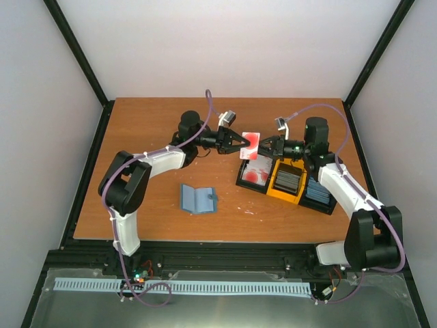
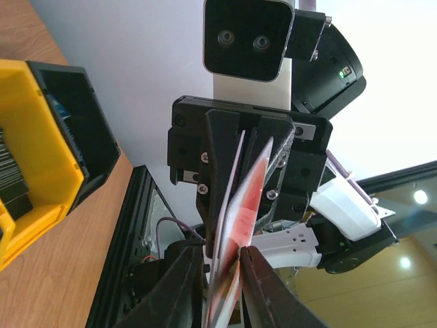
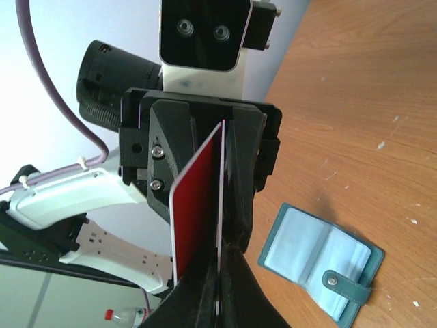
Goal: Put the credit cards into the card holder
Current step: Pick up the credit card from the storage box.
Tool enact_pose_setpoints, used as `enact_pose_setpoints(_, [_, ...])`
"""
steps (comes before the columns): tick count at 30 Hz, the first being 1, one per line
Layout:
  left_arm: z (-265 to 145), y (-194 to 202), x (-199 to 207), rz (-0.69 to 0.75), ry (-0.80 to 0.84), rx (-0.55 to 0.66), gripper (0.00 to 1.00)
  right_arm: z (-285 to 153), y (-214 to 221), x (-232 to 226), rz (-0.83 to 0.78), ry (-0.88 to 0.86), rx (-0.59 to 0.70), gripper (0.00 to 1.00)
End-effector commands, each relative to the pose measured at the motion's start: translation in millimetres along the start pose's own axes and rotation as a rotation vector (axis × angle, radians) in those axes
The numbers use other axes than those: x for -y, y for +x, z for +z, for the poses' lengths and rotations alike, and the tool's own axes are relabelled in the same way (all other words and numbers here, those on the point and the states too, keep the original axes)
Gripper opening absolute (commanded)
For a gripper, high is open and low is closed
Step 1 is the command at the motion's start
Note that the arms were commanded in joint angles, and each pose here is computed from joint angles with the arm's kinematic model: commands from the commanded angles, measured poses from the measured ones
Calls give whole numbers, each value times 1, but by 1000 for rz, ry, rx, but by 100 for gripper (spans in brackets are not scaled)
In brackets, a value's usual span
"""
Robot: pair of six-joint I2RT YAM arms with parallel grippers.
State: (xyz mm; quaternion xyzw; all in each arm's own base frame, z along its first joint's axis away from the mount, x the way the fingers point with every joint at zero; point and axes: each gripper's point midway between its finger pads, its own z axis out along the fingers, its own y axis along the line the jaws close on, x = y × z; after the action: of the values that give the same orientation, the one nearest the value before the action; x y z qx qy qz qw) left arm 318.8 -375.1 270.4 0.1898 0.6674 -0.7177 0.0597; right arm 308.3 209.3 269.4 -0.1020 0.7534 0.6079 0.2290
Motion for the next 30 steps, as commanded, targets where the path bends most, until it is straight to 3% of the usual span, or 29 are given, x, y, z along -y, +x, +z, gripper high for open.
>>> enact_pose_setpoints(1, [-2,-17,-3,-34,-4,31,18,-3,-16,6,25,11,34,3])
enact_pose_setpoints(6, [0,-23,-20,-71,-14,31,17,-7,-20,28,89,41,39,3])
enact_pose_setpoints(11, [2,-29,-44,-130,-40,35,8,-15,-24,51,161,78,62,3])
enact_pose_setpoints(22, [6,-25,-78,-201,-69,-15,15,-33,-44,84,201,157,138,3])
enact_pose_setpoints(28, [-3,-16,-97,-231,-118,-4,1,-49,-52,112,216,304,186,3])
enact_pose_setpoints(30, [-11,-15,-104,-222,-149,11,1,-53,-52,119,215,346,188,3])
